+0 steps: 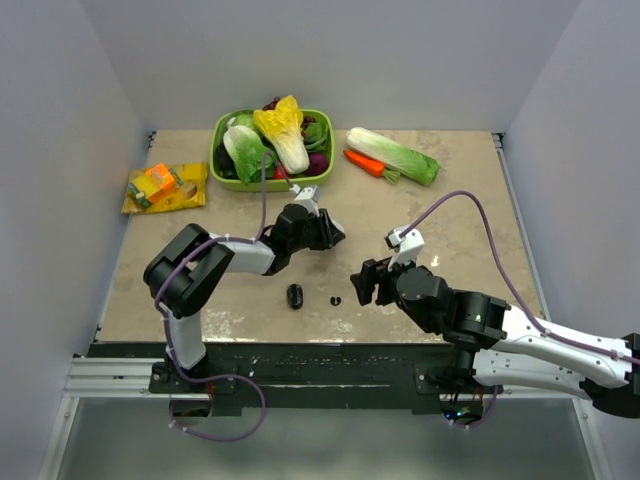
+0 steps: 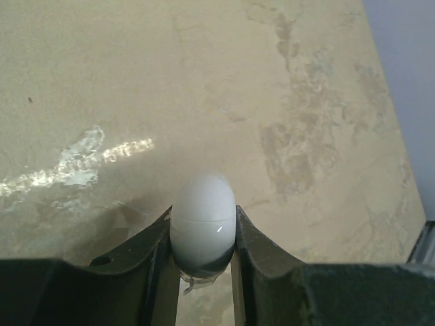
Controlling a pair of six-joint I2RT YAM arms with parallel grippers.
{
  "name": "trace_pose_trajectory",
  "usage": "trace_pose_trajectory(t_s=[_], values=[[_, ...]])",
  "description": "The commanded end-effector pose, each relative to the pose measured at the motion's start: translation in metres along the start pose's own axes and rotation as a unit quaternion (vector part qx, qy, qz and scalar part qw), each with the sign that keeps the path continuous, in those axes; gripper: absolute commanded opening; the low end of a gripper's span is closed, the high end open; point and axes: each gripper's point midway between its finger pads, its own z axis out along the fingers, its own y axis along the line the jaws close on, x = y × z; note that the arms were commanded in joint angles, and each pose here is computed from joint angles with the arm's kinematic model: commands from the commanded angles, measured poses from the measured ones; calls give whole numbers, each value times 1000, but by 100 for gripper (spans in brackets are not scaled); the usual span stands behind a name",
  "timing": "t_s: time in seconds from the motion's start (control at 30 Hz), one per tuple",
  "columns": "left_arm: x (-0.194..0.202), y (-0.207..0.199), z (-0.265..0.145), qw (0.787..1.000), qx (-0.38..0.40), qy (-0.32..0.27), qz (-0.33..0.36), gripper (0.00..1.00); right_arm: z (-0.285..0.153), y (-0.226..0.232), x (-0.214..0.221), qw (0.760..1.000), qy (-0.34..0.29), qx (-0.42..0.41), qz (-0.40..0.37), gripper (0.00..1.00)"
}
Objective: Insert the wireless bluetooth earbuds into the charging case
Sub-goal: Place the charging case at the center of the board.
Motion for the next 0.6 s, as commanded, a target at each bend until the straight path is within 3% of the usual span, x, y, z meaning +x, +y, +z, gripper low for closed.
trace_pose_trajectory(t_s=[0.0, 0.07, 0.3, 0.57], values=[[-4, 31, 21, 997, -79, 14, 6, 0, -2, 0, -15, 1000, -25, 5, 16, 72], [9, 47, 25, 994, -105, 36, 4, 0, -3, -2, -15, 1000, -24, 6, 9, 72], [16, 74, 26, 989, -134, 59, -11, 31, -11, -8, -26, 999, -35, 16, 6, 74], [-2, 90, -4, 986, -156, 65, -14, 48, -14, -14, -31, 999, -38, 31, 2, 75]])
